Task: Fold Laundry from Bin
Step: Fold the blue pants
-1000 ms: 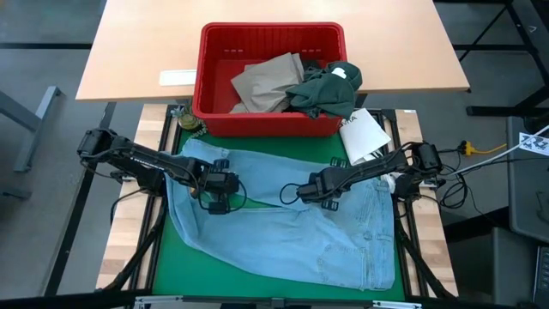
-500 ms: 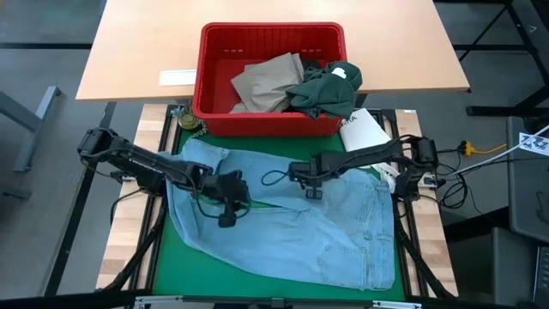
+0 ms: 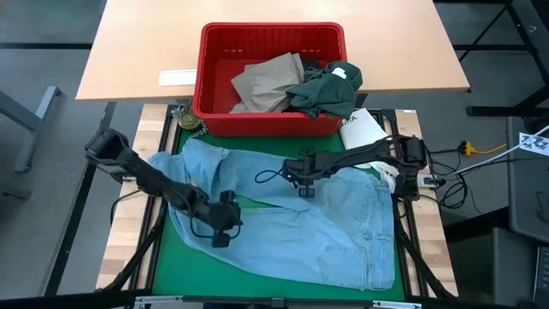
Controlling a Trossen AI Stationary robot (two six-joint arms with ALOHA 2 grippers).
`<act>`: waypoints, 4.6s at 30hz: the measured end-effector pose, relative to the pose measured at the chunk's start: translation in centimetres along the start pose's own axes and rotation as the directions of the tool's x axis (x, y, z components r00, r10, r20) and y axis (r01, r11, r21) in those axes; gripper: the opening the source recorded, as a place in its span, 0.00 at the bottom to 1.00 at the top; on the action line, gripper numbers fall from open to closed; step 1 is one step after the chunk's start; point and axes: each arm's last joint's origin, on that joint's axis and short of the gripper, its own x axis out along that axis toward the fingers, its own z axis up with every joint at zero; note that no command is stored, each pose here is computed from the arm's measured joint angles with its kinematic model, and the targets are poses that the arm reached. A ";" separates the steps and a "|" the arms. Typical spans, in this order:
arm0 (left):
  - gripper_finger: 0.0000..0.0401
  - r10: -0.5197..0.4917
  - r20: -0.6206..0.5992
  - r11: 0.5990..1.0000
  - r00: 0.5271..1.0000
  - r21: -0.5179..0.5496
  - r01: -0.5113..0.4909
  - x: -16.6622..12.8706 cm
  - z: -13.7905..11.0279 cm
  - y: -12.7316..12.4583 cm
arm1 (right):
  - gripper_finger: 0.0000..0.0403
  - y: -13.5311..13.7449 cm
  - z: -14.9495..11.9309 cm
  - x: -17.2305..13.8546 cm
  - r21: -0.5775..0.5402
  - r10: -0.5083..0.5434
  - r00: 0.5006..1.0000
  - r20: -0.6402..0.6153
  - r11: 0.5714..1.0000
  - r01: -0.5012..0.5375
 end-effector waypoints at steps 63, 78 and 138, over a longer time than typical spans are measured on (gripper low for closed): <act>0.33 0.139 0.046 0.987 0.989 -0.092 -0.134 -1.0 1.7 3.7 | 0.31 3.7 0.2 -6.1 -0.104 -0.010 0.985 0.170 0.994 0.028; 0.43 0.493 0.210 0.857 0.844 -0.282 -0.431 -2.4 6.4 10.2 | 0.31 4.3 0.2 -6.3 -0.121 -0.004 0.985 0.175 0.992 0.025; 0.60 0.690 -0.278 0.502 0.668 -0.481 -0.719 -4.8 3.2 15.6 | 0.31 4.2 0.2 -6.4 -0.141 -0.004 0.984 0.179 0.990 0.030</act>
